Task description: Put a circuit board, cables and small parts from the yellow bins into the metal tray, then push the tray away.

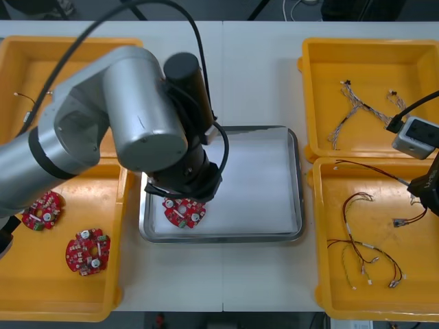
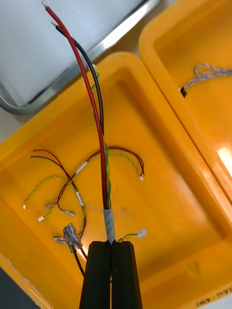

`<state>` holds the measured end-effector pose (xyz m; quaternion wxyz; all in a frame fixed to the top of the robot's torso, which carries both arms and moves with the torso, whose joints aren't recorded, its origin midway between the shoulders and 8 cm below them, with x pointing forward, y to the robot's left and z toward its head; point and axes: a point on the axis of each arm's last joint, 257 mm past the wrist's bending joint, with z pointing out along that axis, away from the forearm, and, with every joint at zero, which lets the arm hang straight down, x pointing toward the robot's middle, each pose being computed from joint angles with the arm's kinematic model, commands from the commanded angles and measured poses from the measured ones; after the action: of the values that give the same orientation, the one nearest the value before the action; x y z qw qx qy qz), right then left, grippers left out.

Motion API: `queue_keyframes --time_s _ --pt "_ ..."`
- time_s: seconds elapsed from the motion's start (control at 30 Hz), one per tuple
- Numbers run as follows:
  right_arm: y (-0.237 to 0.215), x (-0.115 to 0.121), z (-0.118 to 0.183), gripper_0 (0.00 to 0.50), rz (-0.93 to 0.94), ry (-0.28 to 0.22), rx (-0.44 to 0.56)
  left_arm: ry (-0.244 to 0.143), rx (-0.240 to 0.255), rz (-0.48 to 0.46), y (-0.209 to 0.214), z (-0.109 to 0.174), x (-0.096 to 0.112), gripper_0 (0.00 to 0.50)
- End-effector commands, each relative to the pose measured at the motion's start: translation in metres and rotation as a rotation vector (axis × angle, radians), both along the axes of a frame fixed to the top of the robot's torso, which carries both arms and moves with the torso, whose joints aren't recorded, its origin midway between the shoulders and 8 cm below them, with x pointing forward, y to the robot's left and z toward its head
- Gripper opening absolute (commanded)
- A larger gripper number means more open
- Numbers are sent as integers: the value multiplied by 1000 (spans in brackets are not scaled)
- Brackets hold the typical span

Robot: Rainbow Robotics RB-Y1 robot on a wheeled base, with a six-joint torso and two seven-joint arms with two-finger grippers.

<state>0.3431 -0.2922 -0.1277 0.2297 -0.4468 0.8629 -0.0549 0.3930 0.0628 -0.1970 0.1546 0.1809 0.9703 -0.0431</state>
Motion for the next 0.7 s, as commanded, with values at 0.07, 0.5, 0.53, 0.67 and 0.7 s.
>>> queue_keyframes --time_s 0.07,0.5,0.53,0.67,0.7 --pt "27 9 18 0 83 -40 -46 -72 -29 73 38 64 22 500" --pt "98 29 13 0 315 -97 -195 -110 8 129 161 127 72 500" --pt "108 31 13 0 338 -112 -202 -112 1 147 171 131 77 500" --pt "139 35 8 0 397 -122 -205 -118 6 223 211 138 94 500" --pt "144 35 6 0 404 -118 -199 -121 8 230 215 139 97 500"
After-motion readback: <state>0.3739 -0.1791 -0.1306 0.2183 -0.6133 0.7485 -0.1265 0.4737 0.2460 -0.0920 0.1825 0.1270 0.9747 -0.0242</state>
